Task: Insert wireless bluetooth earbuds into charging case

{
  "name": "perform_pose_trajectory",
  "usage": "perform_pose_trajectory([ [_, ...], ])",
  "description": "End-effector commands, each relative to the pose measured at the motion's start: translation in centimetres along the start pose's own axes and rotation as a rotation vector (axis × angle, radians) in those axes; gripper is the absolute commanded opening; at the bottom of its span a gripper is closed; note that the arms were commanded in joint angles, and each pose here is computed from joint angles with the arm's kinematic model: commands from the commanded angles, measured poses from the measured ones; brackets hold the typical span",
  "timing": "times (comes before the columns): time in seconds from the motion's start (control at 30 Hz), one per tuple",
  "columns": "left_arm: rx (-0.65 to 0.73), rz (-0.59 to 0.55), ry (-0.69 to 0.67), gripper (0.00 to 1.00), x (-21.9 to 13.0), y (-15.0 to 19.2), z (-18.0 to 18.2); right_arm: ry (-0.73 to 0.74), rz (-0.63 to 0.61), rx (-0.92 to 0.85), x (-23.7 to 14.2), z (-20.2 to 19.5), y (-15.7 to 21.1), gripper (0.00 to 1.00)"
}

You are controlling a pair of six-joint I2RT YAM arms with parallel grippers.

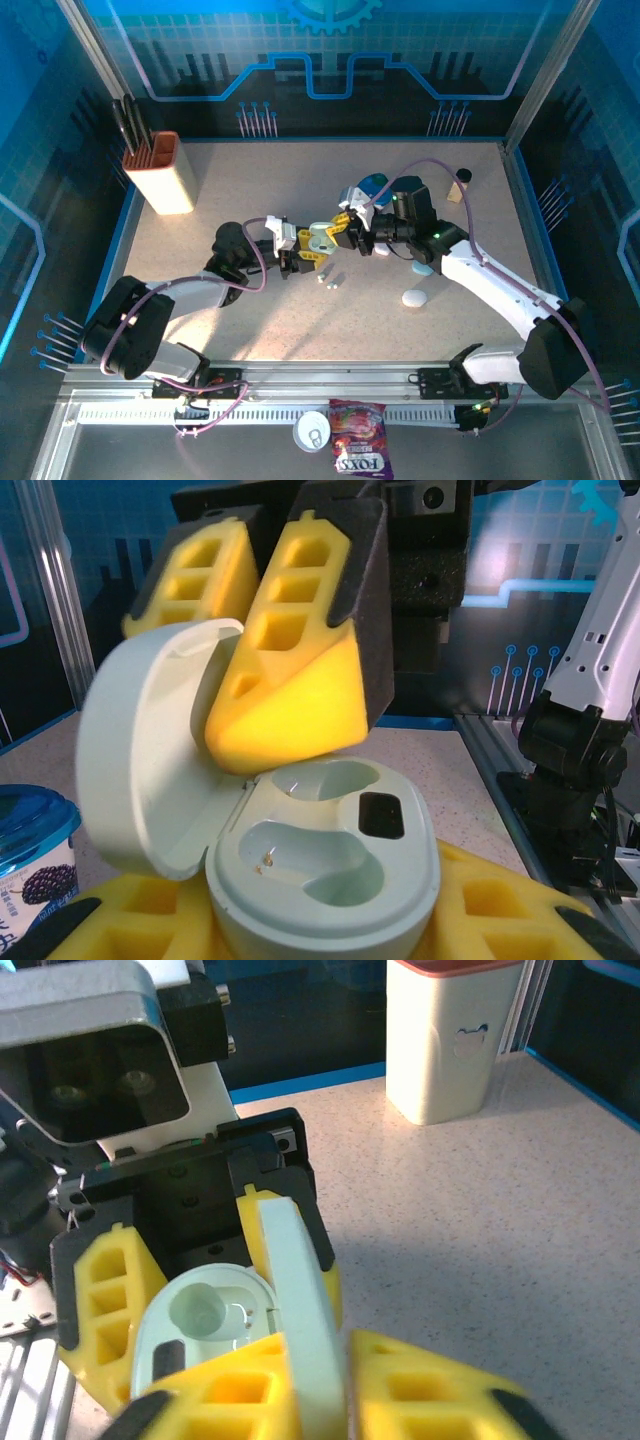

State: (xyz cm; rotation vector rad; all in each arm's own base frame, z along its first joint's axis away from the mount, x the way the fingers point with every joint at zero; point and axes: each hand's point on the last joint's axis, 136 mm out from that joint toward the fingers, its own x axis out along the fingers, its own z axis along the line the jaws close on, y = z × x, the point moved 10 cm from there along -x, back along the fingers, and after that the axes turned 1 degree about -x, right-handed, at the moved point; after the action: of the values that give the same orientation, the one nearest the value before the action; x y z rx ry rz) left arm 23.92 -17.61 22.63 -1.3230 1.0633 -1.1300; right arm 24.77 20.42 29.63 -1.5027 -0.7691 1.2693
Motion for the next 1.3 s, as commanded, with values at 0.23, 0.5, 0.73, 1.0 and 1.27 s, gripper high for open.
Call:
perform_pose_trajectory([
  [0.23, -0.042, -0.016, -0.02, 0.54, -0.3, -0.6, 0.0, 0.063, -0.077, -0.058, -0.2, -0.1, -1.3, 0.0],
  [0.5, -0.084, -0.025, -0.048, 0.6, -0.4, -0.9, 0.4, 0.104, -0.101, -0.106, 0.0, 0.0, -1.2, 0.0],
  [0.73, -0.09, -0.049, -0.064, 0.58, -0.3, -1.0, 0.7, 0.09, -0.09, -0.101, 0.3, 0.1, -0.7, 0.0],
  [1.0, -0.088, -0.058, -0.06, 0.55, -0.3, -1.2, 0.9, 0.084, -0.07, -0.11, 0.5, 0.2, -0.6, 0.0],
  [1.27, -0.094, -0.052, -0.058, 0.37, -0.3, -1.0, 1.0, 0.094, -0.072, -0.108, 0.5, 0.1, -0.7, 0.0],
])
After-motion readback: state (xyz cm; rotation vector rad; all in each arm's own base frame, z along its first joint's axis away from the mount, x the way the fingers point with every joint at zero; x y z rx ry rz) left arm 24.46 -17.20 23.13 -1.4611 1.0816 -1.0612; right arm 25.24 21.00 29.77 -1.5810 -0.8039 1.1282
